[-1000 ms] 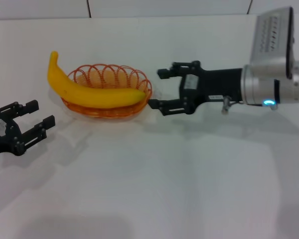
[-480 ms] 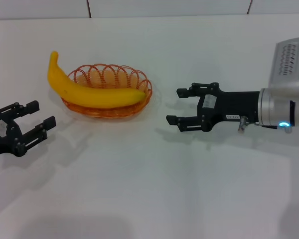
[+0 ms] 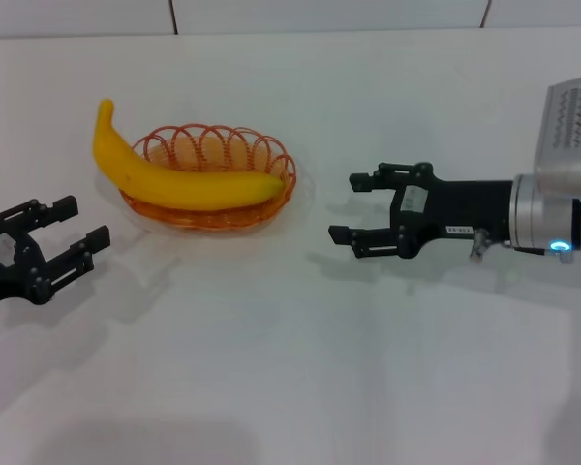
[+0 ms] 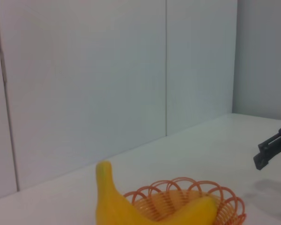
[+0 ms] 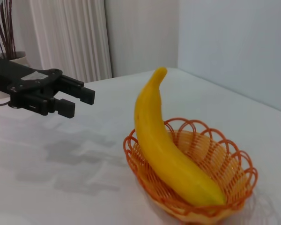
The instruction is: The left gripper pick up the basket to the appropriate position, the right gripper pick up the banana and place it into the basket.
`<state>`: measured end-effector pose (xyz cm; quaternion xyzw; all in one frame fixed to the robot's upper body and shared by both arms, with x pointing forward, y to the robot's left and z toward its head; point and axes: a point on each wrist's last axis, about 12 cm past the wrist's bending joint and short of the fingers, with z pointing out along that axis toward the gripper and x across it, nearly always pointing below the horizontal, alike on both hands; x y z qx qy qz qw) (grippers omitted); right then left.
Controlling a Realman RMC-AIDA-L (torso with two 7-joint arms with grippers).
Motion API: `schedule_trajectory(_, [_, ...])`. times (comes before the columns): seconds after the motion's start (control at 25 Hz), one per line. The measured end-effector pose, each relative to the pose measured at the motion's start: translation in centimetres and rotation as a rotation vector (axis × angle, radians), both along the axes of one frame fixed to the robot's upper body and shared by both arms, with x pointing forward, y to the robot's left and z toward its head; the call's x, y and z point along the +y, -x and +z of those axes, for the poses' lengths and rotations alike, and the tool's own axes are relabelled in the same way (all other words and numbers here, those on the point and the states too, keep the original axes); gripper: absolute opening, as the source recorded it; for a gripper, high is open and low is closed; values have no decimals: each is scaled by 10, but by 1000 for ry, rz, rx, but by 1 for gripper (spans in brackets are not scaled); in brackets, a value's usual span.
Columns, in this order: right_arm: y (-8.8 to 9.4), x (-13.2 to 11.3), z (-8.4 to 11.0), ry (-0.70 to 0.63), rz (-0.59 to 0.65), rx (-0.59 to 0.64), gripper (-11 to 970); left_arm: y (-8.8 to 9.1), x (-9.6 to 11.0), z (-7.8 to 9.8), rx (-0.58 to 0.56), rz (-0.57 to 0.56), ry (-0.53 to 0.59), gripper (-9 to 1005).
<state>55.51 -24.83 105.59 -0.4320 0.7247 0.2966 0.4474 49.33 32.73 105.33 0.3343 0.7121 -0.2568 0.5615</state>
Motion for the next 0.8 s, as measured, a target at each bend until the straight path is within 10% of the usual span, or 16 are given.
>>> schedule_trajectory(0.8, [10, -12, -7, 0, -30, 29, 811, 6, 4, -11, 49, 0, -58, 563])
